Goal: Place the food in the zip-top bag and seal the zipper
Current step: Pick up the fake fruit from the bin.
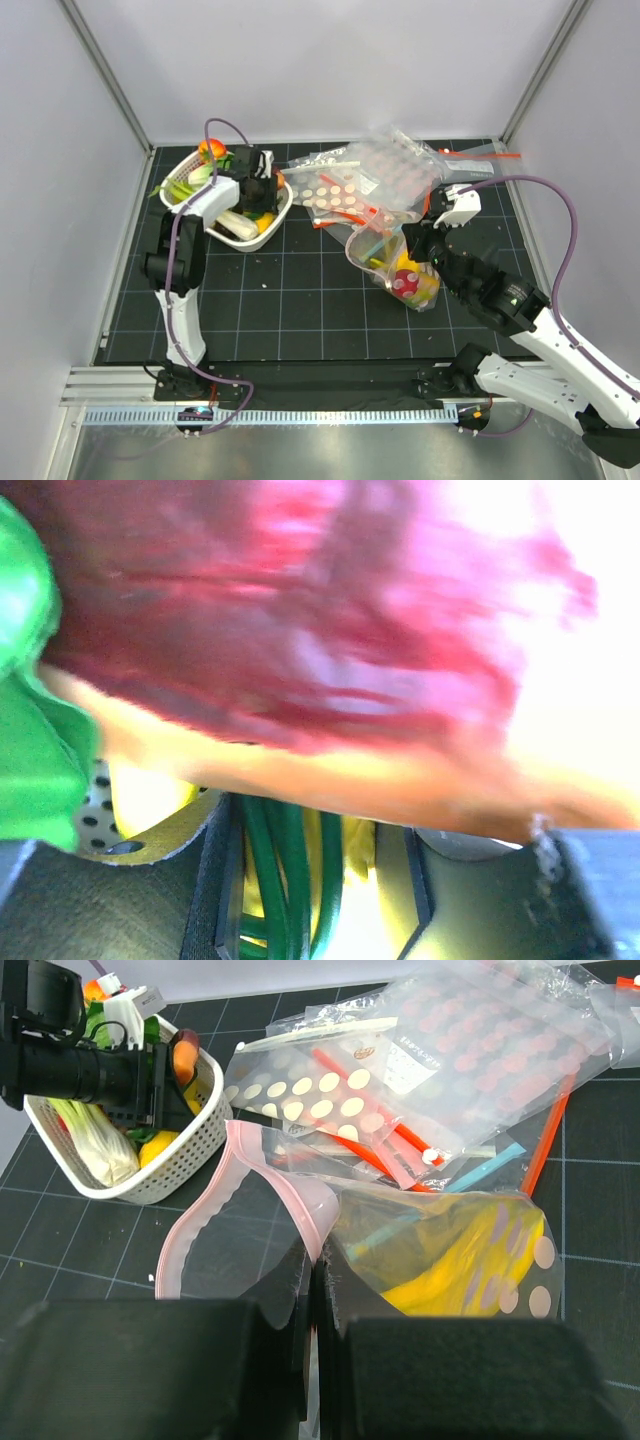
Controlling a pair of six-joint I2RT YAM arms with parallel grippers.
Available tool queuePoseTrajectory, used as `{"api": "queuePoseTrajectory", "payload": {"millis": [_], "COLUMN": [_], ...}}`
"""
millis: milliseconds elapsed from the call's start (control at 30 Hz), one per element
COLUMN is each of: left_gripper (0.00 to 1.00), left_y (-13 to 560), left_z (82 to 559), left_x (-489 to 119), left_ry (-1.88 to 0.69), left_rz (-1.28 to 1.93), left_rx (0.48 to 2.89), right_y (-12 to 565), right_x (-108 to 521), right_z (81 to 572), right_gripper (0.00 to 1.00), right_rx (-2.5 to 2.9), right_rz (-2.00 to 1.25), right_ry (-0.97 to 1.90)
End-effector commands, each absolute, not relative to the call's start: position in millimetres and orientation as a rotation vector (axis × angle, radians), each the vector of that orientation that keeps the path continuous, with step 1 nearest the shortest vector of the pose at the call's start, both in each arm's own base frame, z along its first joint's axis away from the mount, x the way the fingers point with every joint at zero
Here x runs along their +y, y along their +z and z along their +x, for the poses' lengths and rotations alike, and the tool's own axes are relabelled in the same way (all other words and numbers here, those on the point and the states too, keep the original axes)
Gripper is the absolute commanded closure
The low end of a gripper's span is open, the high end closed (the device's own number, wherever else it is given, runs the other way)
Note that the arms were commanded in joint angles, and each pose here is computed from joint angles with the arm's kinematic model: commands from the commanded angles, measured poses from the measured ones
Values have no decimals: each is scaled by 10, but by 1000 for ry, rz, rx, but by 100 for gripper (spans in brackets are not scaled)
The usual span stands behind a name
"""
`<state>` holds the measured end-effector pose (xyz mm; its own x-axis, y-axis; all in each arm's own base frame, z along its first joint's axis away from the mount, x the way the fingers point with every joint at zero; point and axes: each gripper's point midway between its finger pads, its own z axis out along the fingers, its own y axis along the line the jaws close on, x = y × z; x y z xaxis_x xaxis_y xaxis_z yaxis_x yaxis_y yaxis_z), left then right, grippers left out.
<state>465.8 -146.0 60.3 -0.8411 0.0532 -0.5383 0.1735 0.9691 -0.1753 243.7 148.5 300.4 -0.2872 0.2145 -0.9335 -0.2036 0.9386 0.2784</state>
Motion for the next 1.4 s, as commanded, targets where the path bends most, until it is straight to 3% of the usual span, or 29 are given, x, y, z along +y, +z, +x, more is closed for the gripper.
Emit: {"api": "queuePoseTrajectory", "payload": {"millis": [0,167,500,733,833,1000,1100,1167,1233,1367], "left_gripper": [72,69,71,69,53,49,39,28,11,1], "left_y": [753,1161,1182,1415,1527,1506,1454,1442,1438,1568], "left_z": [4399,4298,3882,3834,3832,3746,3696,3690,3715,3728], "left_x": [-1439,-1467,-1429,-1460,-1474,-1579,-1586,-1556,-1494,-1493], "left_ry": [-330,-381,-373,-423,-444,-534,-513,-488,-436,-441], "left_rz": [102,45,131,135,129,168,192,189,174,182], "left_rx": [2602,2565,2815,2724,2669,2679,2692,2684,2680,2629], "right_y": [3159,3163,3166,3138,3136,3132,3139,3135,3131,3135], "right_x": [1505,1505,1514,1533,1539,1539,1541,1543,1546,1544], "right_z": [2471,2468,2466,2478,2481,2484,2486,2488,2490,2488], "right_gripper": [94,94,94,94,94,94,94,94,94,94], "right_rx": [1764,1763,1762,1771,1772,1773,1771,1772,1773,1772], "right_rz": [38,38,35,31,28,28,29,29,30,30], "right_ry": [443,446,450,449,448,446,447,447,447,448]}}
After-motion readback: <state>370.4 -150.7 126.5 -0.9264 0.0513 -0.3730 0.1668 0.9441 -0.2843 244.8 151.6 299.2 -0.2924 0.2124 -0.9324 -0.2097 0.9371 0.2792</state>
